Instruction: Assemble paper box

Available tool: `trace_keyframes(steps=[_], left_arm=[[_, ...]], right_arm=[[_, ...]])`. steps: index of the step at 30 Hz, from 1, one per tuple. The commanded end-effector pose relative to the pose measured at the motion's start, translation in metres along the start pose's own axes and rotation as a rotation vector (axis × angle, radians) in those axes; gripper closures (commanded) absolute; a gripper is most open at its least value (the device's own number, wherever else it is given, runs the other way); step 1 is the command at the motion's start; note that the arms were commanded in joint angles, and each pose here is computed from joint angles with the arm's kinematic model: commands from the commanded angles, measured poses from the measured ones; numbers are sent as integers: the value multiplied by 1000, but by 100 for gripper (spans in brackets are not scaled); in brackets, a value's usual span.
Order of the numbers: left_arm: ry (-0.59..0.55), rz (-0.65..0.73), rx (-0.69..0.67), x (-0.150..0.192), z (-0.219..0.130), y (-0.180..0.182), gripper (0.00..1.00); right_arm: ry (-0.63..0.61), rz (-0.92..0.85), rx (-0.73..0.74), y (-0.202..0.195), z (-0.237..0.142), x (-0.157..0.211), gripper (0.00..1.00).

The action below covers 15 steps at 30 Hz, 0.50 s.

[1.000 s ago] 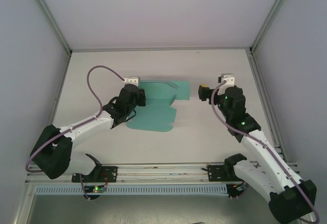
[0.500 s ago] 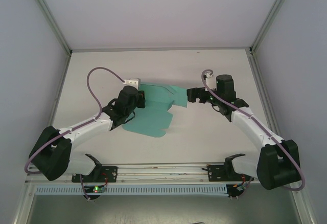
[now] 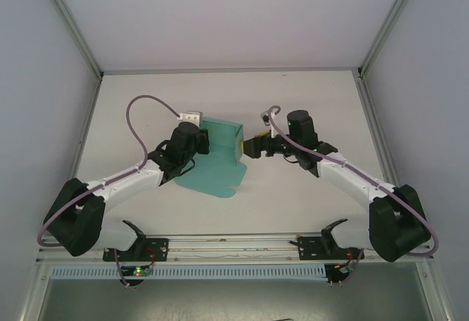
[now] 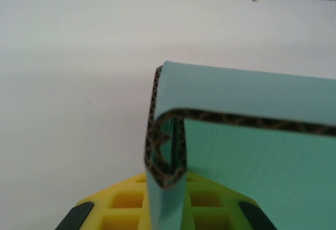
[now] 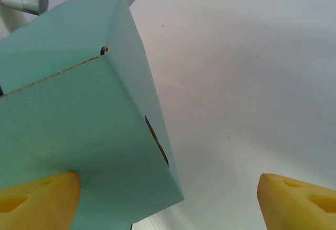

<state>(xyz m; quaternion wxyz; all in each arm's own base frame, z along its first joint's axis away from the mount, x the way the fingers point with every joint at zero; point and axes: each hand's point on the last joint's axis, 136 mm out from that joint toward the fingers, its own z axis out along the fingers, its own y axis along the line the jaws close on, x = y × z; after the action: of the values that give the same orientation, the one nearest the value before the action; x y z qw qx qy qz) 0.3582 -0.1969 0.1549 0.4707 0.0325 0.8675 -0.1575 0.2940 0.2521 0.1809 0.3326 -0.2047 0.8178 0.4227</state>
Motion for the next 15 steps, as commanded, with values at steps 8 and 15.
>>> trace_keyframes(steps=[8,15], left_arm=[[-53,-29,-54,-17,-5,5,100],[-34,-3,-128,-10,-2,18,100]], right_arm=[[12,-49,80,-4,17,-1,20],[43,-91,-62,32,12,13,21]])
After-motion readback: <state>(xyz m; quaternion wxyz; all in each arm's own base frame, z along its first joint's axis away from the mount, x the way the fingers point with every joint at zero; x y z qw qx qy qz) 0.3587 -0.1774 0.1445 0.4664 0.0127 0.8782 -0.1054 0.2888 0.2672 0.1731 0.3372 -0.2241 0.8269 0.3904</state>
